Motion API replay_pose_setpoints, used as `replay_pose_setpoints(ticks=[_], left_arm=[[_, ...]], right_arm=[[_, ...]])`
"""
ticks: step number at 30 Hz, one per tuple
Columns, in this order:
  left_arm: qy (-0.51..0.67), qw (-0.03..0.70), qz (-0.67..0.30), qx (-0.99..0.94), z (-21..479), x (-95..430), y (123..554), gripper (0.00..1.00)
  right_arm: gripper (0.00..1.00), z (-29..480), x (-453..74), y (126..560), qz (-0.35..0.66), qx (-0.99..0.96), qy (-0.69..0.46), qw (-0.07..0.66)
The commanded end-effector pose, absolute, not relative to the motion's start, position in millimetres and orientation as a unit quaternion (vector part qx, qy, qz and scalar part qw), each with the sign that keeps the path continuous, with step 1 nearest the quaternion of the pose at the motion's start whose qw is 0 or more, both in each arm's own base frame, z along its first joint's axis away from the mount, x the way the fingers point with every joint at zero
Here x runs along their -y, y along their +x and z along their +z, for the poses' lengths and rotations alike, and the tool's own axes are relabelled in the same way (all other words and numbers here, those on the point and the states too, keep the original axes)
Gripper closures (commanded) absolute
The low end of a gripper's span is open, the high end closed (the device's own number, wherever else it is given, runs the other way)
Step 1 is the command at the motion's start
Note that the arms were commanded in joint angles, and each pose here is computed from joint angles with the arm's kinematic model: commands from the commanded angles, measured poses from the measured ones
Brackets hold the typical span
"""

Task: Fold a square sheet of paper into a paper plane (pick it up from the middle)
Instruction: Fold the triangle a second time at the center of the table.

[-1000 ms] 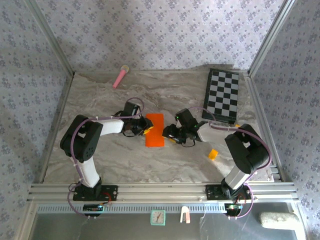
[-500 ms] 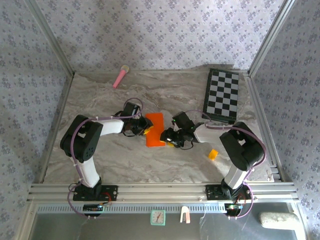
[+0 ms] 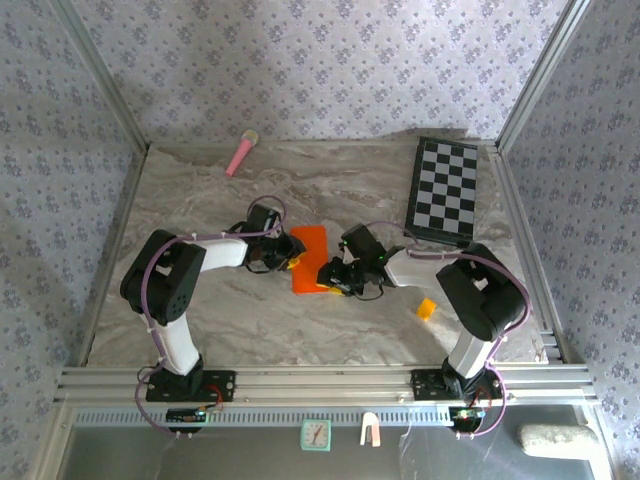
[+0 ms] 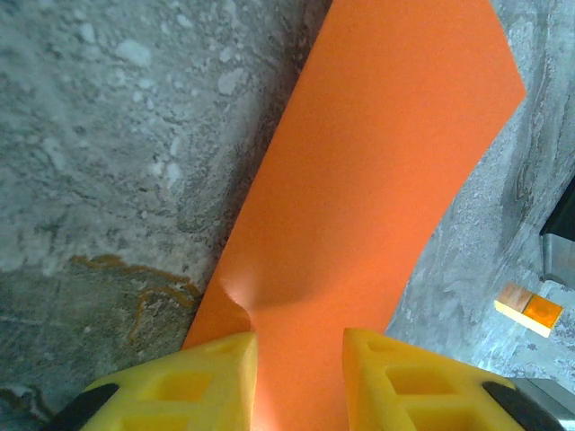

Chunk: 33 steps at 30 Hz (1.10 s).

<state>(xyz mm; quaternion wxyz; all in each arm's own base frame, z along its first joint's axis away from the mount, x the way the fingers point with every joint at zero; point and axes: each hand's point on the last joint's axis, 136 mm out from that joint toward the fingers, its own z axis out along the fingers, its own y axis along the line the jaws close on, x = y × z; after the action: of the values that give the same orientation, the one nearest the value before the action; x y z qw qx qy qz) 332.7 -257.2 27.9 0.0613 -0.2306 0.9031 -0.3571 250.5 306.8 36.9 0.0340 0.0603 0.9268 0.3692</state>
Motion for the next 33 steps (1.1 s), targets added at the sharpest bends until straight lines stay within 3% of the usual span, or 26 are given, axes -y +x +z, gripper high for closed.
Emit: replay_pose_setpoints(ticks=[1, 20, 33], left_arm=[[-0.253, 0.03, -0.311, -0.916, 1.0, 244.0, 311.6, 0.68], [-0.235, 0.036, -0.33, -0.913, 14.1, 250.8, 315.6, 0.68], [-0.155, 0.089, -0.384, -0.906, 58.9, 272.6, 335.2, 0.67]], right_arm=[[0.62, 39.4, -309.9, 249.5, 0.384, -0.92, 0.069, 0.03], [0.8, 26.1, -297.8, 256.9, 0.361, -0.924, 0.121, 0.035], [0.96, 22.6, -284.4, 251.1, 0.334, -0.933, 0.13, 0.027]])
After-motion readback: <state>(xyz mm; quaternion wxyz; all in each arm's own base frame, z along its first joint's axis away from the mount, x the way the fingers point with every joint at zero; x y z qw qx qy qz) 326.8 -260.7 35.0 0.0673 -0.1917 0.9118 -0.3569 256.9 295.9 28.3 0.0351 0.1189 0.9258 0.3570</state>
